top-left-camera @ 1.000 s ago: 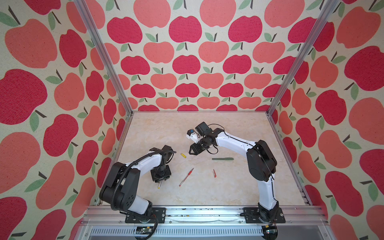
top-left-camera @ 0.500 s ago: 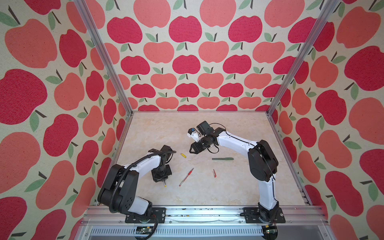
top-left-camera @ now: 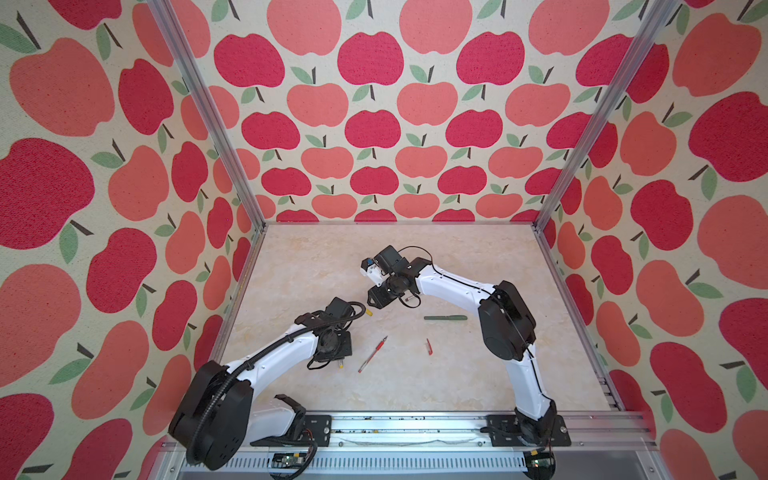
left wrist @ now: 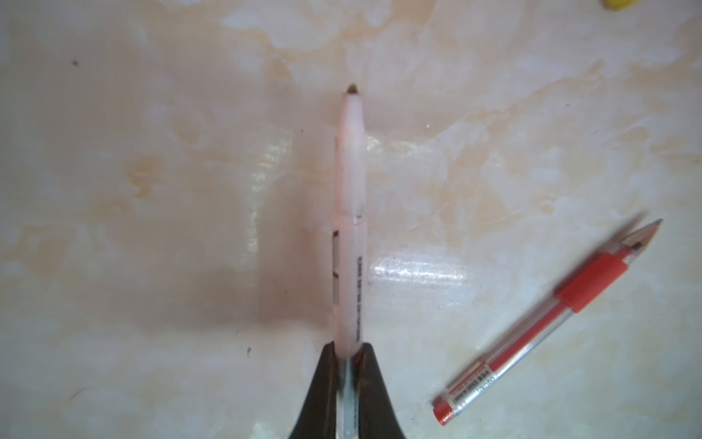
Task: Insert the pens into the pen caps
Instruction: 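Close the right gripper on the yellow cap while left gripper lifts the pen, then hold the white pen upright left while right gripper carries the yellow cap above it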
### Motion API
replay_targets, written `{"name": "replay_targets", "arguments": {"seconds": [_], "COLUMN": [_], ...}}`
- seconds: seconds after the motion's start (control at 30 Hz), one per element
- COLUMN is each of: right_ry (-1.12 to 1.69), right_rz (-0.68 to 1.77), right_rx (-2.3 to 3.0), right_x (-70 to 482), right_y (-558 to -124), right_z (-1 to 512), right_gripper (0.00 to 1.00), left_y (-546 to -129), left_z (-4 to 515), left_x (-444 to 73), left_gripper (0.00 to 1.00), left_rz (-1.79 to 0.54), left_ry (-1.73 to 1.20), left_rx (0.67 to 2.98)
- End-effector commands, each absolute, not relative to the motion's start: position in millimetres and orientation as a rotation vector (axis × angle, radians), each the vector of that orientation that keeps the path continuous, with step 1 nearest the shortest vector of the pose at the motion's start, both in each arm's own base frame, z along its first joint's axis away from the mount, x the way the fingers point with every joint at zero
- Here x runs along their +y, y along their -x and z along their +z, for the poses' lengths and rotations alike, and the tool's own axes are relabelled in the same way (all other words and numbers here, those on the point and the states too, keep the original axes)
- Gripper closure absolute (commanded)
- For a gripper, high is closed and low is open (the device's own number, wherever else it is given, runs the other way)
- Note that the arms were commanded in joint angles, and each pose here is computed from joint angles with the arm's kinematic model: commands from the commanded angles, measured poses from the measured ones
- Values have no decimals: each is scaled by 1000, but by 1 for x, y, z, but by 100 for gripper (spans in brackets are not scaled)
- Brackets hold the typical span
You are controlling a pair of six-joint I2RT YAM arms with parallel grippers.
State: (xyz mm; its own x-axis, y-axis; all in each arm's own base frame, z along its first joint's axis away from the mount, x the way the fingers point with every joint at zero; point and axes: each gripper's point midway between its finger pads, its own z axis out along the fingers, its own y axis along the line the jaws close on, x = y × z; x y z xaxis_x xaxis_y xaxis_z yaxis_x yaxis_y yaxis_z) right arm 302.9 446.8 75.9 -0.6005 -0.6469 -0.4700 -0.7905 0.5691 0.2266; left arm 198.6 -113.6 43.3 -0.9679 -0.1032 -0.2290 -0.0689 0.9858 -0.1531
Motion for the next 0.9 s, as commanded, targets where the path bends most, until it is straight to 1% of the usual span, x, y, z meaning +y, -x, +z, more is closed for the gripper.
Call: {"name": "replay_targets", "arguments": {"seconds": [0.0,0.27,0.67,0.87], "right_ry": [1239,1309,1331,1300], "right_rz": [407,327,287,304], "right_rx": [2474,2457,2482,2481], "right_x": [445,465,463,464], "right_y": [-305,-299,-296,-298], "right_z": [55,35,19,21], "right_gripper": [60,64,72,79], "left_y": [-198,-182,-188,-194], "left_z": [53,68,78,85], "left_x": [-113,-103,-105,-109], "left_gripper": [100,100,100,100], "left_rz": [-278,-367,-403,-407], "left_ry": [129,201,180,160], "left_rx": [2804,2687,2626,2607]}}
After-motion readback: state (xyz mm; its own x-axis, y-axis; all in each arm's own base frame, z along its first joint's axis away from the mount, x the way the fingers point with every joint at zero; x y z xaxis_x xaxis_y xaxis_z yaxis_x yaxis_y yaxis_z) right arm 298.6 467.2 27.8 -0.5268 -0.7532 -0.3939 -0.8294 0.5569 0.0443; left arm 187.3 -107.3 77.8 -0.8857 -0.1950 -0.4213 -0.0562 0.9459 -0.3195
